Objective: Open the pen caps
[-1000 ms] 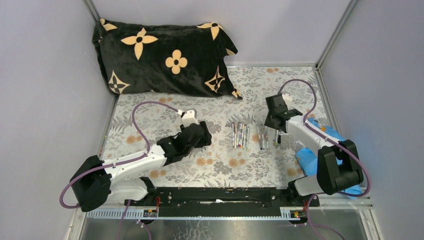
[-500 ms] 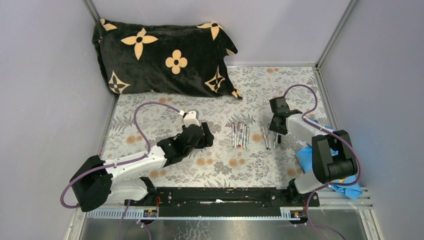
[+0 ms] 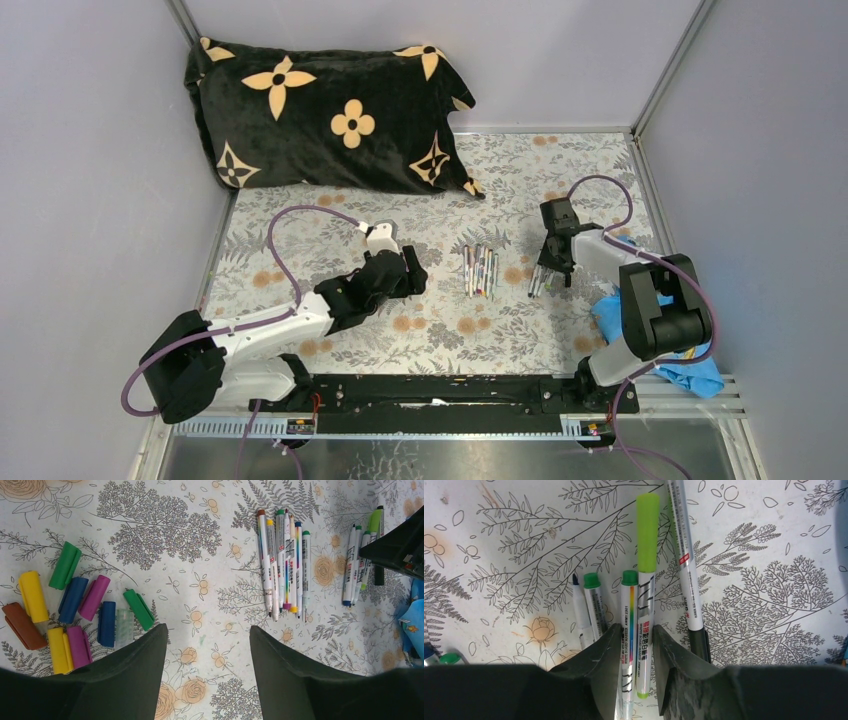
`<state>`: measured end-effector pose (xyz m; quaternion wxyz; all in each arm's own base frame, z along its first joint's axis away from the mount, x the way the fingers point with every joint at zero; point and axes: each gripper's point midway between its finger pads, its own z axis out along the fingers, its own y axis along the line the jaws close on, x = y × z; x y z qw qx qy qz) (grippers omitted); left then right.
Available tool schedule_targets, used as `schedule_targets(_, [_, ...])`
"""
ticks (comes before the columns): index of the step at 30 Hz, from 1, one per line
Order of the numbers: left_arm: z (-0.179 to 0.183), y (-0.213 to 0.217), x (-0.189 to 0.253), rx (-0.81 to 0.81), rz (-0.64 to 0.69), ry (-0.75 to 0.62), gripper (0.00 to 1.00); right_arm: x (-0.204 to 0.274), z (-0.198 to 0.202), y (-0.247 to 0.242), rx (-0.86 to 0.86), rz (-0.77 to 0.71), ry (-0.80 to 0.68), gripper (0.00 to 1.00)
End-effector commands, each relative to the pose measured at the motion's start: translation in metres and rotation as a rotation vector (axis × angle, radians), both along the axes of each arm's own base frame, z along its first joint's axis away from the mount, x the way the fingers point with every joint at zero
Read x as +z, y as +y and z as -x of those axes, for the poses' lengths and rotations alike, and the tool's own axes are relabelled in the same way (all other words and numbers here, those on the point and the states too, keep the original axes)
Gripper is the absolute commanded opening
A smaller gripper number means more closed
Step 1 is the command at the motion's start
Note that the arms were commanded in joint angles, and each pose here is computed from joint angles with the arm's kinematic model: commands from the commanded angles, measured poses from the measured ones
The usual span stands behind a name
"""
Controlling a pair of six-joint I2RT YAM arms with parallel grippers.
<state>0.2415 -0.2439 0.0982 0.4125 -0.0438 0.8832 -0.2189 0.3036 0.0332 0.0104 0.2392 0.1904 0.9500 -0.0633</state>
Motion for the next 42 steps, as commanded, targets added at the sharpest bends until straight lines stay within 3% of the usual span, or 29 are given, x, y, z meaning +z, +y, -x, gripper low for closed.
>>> schedule_targets(1, [-0.005, -0.002, 0.008, -0.002, 0.026, -0.037, 0.68, 0.008, -0.005, 0.002, -0.002, -0.027, -0.049, 0.36])
schedule_targets(18, [-0.006, -0.006, 0.003, -0.006, 0.037, -0.028, 0.68, 0.033, -0.001, -0.004, -0.018, -0.016, -0.105, 0.40])
schedule_targets(42, [-0.005, -0.003, 0.005, -0.004, 0.044, -0.038, 0.68, -0.006, 0.011, 0.002, -0.061, -0.052, 0.000, 0.37])
